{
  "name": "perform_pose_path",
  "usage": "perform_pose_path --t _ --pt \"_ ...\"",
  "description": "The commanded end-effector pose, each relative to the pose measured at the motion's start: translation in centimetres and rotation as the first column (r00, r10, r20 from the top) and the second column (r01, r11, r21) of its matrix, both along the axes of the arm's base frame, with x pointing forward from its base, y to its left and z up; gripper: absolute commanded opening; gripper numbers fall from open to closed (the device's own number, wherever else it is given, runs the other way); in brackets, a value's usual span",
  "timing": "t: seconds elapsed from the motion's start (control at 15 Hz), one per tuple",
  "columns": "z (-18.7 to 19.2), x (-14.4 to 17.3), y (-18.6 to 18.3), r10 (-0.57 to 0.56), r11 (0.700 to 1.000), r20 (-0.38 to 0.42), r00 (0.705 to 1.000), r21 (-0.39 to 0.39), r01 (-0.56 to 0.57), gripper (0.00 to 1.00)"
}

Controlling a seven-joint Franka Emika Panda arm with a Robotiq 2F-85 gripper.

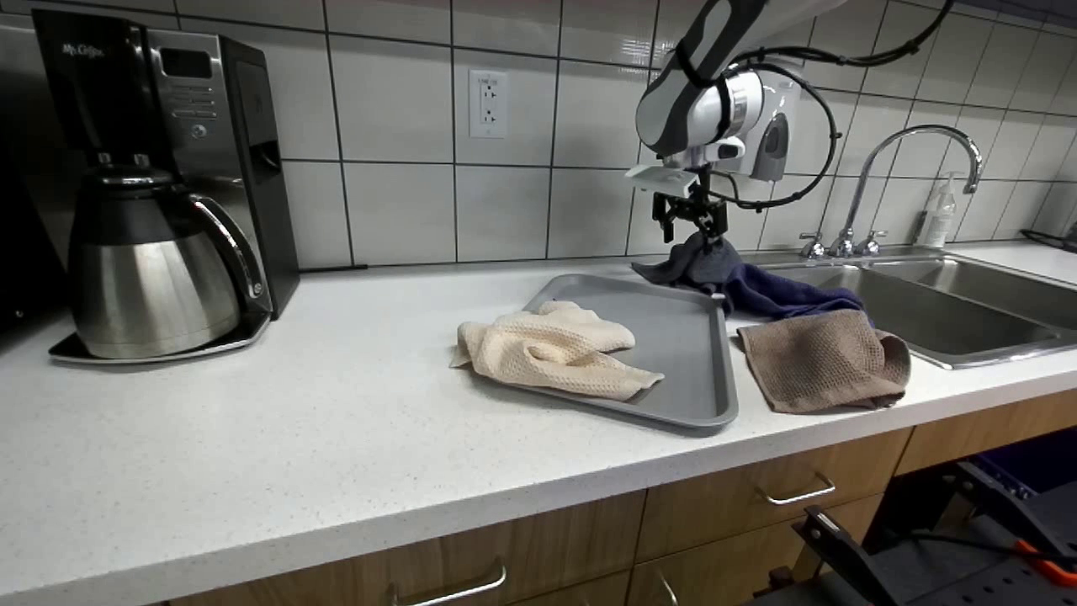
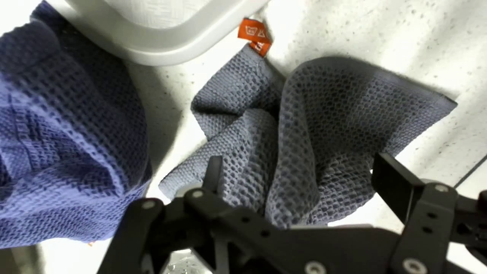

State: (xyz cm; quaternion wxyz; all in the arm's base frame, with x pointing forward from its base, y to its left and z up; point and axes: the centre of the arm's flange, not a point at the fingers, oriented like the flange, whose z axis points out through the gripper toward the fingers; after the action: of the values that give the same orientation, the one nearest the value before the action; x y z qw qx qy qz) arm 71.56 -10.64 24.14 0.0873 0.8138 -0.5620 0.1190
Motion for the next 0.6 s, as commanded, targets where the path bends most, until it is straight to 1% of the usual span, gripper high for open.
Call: perform_pose_path --t 0.0,0.53 --pt "2.2 -3.2 1.4 0.06 0.998 -0.027 0.998 0.021 -0.06 1.0" --pt "3.0 -6.4 4.8 0.128 0.99 -0.063 0.99 0.069 -0.124 1.0"
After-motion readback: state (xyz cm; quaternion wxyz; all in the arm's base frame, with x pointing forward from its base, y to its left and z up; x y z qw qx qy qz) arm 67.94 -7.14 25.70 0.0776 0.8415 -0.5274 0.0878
